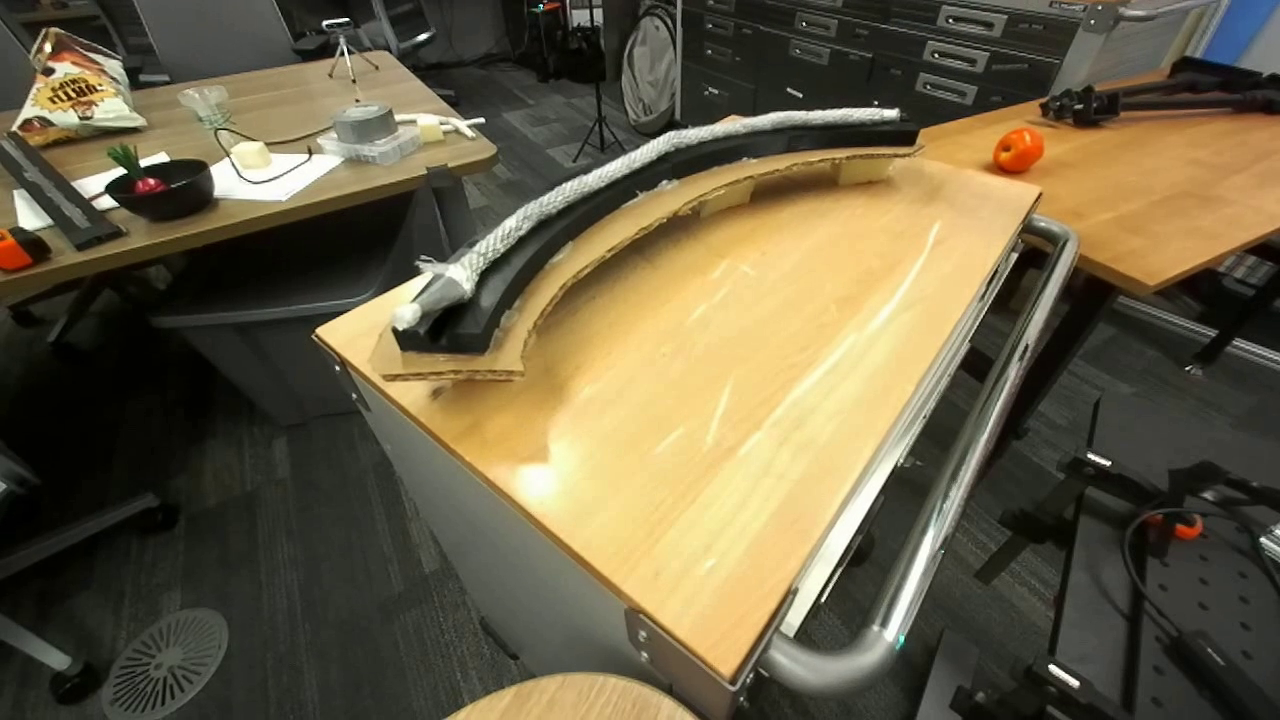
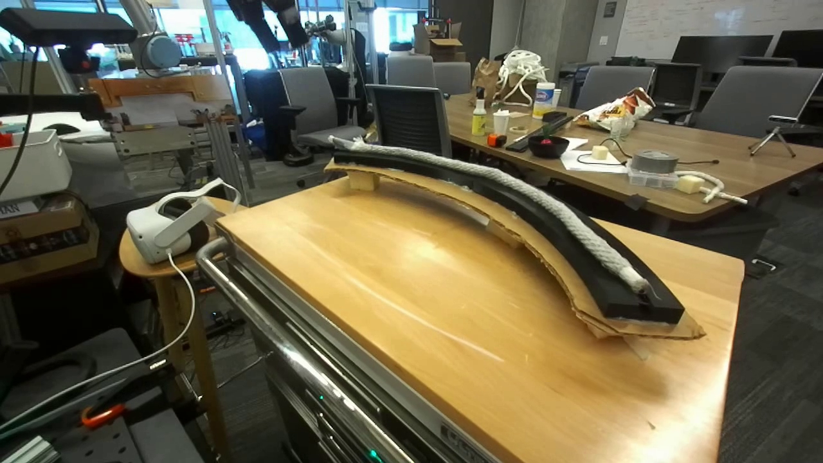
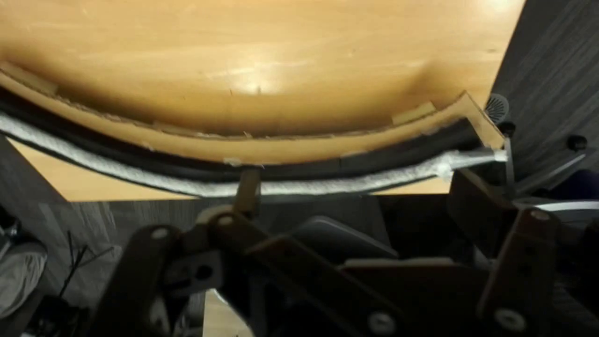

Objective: Put the rope on the counter

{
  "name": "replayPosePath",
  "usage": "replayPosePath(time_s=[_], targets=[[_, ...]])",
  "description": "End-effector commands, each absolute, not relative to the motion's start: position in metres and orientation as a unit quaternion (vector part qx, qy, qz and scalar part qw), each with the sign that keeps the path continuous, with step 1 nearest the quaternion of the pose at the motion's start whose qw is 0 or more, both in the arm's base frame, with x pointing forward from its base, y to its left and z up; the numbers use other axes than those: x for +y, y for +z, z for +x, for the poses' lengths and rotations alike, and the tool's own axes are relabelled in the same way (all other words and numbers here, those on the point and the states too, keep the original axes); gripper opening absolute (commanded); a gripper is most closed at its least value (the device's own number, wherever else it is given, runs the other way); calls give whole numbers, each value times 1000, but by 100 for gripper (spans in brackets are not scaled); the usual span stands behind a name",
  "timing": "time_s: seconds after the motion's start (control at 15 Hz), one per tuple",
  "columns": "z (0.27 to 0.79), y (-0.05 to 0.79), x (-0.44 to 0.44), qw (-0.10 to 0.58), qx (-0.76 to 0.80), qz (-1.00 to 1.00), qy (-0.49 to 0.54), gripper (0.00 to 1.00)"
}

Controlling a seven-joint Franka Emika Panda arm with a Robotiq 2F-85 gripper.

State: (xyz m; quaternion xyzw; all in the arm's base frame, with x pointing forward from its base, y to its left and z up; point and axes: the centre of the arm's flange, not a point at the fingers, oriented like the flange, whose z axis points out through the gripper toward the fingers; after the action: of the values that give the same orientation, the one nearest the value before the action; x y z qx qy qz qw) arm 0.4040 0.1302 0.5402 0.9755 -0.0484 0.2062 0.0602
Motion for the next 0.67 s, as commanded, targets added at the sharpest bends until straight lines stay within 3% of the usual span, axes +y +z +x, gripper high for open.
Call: replayPosePath(time_s=[0.0,0.07,0.13,0.4,0.6], targets=[[458,569,206,98,31,962,253,100],[468,570,225,109,58,960,250,100],[421,557,195,95,22,963,250,100],[451,551,218,95,52,964,243,100],[444,576,207,54,166,959,222,100]])
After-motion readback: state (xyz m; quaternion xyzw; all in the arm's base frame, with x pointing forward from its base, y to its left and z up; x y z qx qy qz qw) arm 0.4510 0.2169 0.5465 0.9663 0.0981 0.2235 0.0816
